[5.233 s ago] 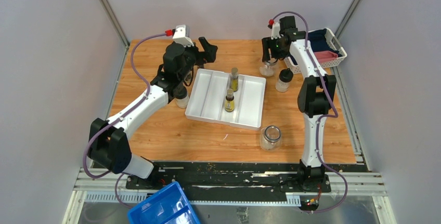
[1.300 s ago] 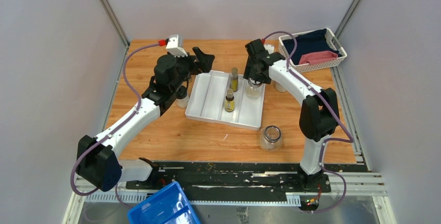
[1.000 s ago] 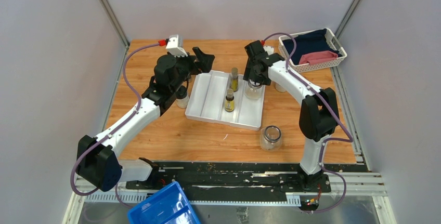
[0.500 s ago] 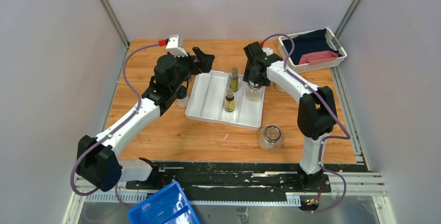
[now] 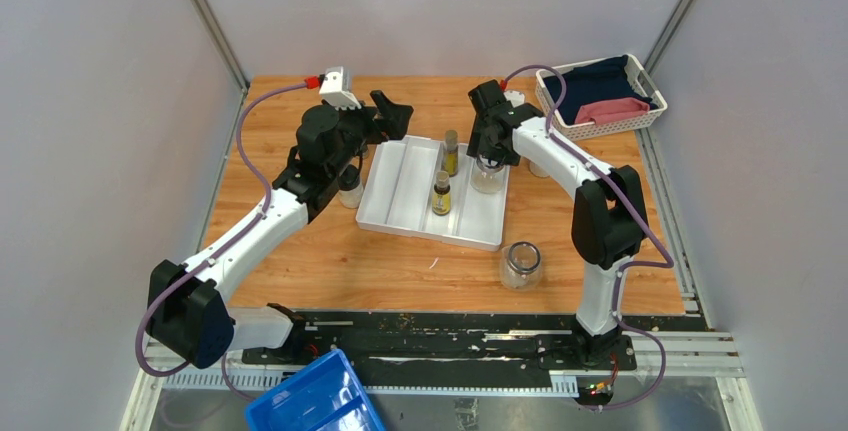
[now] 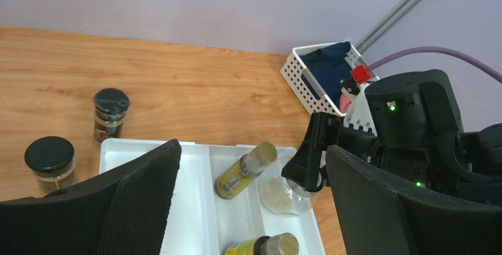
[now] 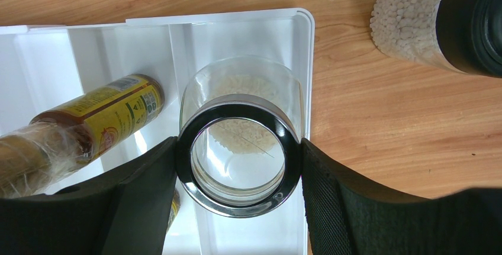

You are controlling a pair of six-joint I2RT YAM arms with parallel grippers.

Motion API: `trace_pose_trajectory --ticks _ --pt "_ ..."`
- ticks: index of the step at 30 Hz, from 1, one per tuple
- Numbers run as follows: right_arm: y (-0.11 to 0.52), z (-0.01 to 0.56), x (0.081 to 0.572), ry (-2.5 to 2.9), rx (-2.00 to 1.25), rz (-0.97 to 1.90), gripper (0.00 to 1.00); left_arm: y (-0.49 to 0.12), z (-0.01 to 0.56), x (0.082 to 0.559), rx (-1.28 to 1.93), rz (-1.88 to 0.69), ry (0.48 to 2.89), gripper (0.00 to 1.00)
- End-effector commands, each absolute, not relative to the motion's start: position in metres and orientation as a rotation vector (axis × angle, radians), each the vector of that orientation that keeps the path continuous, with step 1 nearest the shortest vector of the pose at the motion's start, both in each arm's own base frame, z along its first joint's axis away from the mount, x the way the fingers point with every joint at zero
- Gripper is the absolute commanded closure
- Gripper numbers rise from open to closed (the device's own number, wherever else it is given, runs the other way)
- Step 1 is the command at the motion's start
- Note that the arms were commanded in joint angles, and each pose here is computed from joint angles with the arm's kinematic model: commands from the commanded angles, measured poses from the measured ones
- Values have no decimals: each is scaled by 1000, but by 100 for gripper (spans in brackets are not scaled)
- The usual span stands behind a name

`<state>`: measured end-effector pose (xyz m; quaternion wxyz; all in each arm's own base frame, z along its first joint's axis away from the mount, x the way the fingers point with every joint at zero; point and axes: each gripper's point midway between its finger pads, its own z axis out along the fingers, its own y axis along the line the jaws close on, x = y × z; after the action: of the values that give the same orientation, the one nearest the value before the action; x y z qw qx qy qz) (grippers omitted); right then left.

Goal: Organize the condiment bottles
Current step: Place the bottle in the storage box.

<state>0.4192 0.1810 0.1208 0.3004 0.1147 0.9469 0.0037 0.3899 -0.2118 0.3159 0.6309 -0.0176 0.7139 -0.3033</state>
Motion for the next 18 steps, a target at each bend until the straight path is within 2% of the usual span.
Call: trace_pose_trajectory --ticks 1,4,12,14,18 --pt "188 111 423 2516 297 -12 67 -217 311 388 -25 -702 1648 5" --pt "188 112 423 2515 290 -14 56 -217 310 389 -25 -700 1649 5" --pt "188 115 425 2508 272 -15 39 -218 309 389 -24 -702 1653 5" --pt "188 115 425 2507 269 -14 33 -217 309 389 -26 -699 1652 5" --pt "189 115 426 2505 258 -9 27 -217 308 389 -23 -697 1653 5"
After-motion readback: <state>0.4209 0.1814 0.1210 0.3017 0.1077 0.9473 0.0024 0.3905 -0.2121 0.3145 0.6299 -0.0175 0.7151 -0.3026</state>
